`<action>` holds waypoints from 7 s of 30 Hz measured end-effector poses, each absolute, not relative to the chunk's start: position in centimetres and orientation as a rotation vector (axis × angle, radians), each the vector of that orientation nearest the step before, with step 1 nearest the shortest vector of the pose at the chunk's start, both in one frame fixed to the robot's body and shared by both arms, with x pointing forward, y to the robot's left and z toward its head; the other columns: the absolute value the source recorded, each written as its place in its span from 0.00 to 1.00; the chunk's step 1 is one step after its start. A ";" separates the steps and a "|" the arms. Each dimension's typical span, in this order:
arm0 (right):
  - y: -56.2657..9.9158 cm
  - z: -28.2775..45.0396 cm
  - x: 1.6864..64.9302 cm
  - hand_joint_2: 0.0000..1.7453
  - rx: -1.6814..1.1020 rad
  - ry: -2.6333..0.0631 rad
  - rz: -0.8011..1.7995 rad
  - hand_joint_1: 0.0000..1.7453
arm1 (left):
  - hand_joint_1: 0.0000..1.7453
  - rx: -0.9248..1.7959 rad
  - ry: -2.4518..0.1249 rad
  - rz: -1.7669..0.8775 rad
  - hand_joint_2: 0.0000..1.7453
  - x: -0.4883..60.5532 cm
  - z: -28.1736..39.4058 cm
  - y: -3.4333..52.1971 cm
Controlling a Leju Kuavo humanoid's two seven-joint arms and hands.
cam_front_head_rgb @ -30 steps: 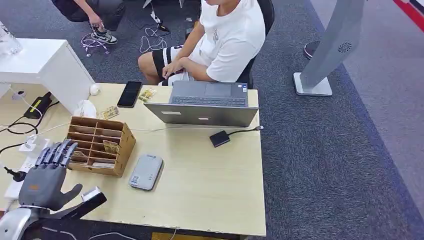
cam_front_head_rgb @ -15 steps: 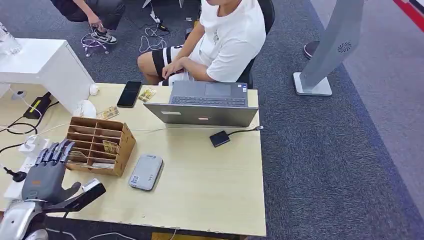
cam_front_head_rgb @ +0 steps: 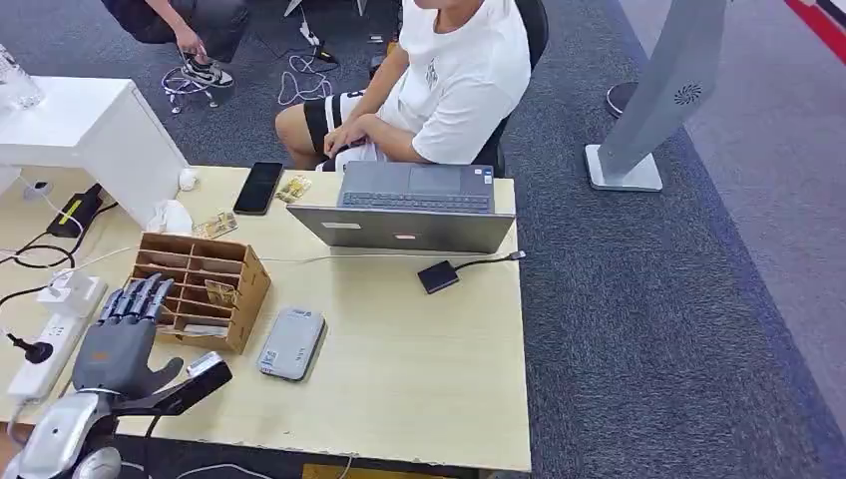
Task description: Pass the card to the sensor for recognition and then transmit it.
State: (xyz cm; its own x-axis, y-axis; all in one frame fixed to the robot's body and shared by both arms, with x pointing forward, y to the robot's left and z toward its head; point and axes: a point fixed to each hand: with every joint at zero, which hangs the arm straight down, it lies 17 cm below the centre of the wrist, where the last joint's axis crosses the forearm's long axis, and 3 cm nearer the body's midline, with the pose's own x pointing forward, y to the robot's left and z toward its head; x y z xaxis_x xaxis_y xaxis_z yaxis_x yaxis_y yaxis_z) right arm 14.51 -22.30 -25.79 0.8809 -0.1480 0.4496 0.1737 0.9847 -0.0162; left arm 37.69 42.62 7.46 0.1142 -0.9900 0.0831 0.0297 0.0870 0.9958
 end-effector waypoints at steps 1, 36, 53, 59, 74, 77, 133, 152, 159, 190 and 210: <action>-22.2 -25.8 14.5 0.00 -0.056 -0.462 -0.166 0.00 | 0.00 1.171 -1.147 -1.081 1.00 37.9 7.6 42.3; -21.9 -25.8 14.5 0.00 -0.051 -0.462 -0.140 0.00 | 0.00 1.154 -1.061 -1.061 1.00 38.4 5.0 43.4; -21.9 -25.7 14.9 0.00 -0.050 -0.468 -0.140 0.00 | 1.00 1.153 -1.080 -1.050 1.00 38.9 5.5 43.0; -21.8 -25.7 14.9 0.00 -0.050 -0.469 -0.140 0.00 | 1.00 1.107 -1.090 -1.037 1.00 38.9 5.1 42.8; -21.8 -25.7 14.9 0.00 -0.048 -0.472 -0.134 0.00 | 1.00 1.149 -1.216 -0.999 1.00 39.2 7.2 41.8; -21.9 -25.6 15.0 0.00 -0.052 -0.477 -0.130 0.00 | 1.00 1.186 -1.308 -0.987 1.00 39.3 9.2 40.2; -20.2 -25.3 16.2 0.00 -0.011 -0.469 -0.101 0.00 | 1.00 1.532 -1.487 -0.849 1.00 56.4 28.4 42.1; -20.5 -25.3 16.0 0.00 -0.020 -0.479 -0.112 0.00 | 0.00 1.178 -1.852 -0.591 1.00 52.4 28.9 38.9; -20.9 -25.3 15.7 0.00 -0.026 -0.488 -0.150 0.00 | 0.00 0.822 -2.106 -0.233 1.00 45.8 32.5 42.4; -24.9 -27.2 9.8 0.00 -0.221 -0.271 -0.184 0.00 | 0.00 0.993 -0.238 2.013 0.00 -6.4 -21.1 43.4; -23.2 -27.5 9.1 0.00 -0.146 -0.220 -0.009 0.00 | 0.00 0.393 -0.165 1.730 0.00 3.3 -27.2 33.5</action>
State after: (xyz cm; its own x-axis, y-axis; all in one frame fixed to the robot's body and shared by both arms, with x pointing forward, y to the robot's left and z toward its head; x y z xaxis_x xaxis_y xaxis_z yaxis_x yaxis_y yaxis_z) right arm 9.13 -23.17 -27.51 0.9758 0.0068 0.2185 0.0252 0.9894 -0.1430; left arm 3.28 33.52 -27.20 -0.1510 0.9248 0.3493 -0.9740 -0.1995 0.1072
